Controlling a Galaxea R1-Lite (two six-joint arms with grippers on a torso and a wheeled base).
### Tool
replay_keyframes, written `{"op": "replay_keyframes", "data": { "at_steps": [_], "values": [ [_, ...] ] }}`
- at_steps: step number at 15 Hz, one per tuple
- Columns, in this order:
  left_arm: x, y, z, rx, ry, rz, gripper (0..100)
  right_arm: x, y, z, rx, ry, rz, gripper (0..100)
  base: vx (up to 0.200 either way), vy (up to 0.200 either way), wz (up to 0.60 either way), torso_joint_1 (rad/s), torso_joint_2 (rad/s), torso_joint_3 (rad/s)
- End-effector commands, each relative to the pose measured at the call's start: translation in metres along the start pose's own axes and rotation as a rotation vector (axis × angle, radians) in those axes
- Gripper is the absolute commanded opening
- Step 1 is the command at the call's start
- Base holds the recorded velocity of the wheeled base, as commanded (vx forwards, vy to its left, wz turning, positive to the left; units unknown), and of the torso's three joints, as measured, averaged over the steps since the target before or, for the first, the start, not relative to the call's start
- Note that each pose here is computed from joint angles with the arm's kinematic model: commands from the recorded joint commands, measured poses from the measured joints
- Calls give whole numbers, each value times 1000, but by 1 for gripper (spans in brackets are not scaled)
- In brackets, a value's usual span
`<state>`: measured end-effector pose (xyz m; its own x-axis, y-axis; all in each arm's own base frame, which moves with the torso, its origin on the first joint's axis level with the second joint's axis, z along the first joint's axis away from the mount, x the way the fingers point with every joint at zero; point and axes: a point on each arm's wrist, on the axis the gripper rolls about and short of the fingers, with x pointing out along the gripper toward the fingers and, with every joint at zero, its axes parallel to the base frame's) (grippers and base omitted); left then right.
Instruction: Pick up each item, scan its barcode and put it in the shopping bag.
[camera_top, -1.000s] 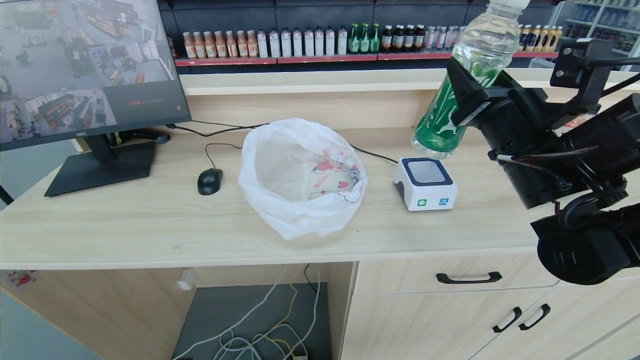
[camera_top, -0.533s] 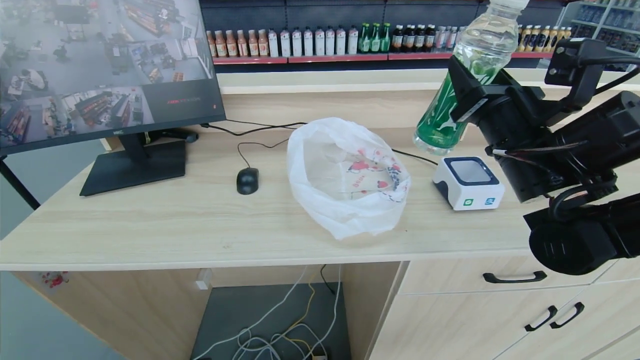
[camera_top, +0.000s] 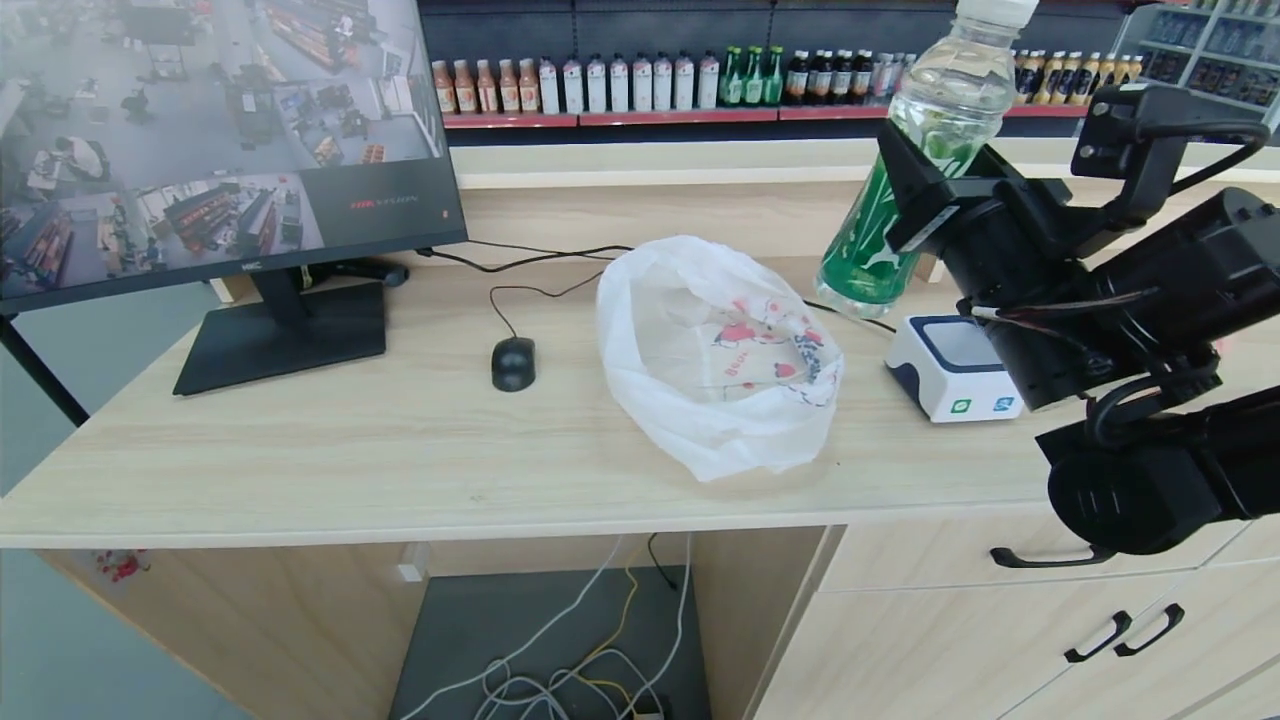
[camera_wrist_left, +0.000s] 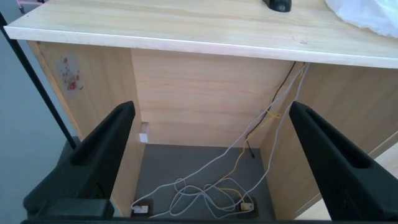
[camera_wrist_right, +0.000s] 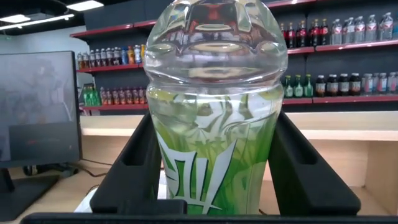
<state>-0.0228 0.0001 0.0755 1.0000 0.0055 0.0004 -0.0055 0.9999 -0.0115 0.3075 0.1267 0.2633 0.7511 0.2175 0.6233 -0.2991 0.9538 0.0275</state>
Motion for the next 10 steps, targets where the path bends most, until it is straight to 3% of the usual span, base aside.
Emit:
{"op": "replay_keyframes", "data": {
  "at_steps": [1, 7, 10],
  "values": [
    [0, 0, 0, 1, 0, 1, 100, 1, 4, -1, 8, -3, 9, 0, 0, 0, 0, 0, 0, 0],
    [0, 0, 0, 1, -1, 1, 100, 31, 39, -3, 23, 129, 82, 0, 0, 0, 0, 0, 0, 0],
    [0, 0, 0, 1, -1, 1, 100, 52, 51, -25, 29, 132, 96, 0, 0, 0, 0, 0, 0, 0]
  ]
}}
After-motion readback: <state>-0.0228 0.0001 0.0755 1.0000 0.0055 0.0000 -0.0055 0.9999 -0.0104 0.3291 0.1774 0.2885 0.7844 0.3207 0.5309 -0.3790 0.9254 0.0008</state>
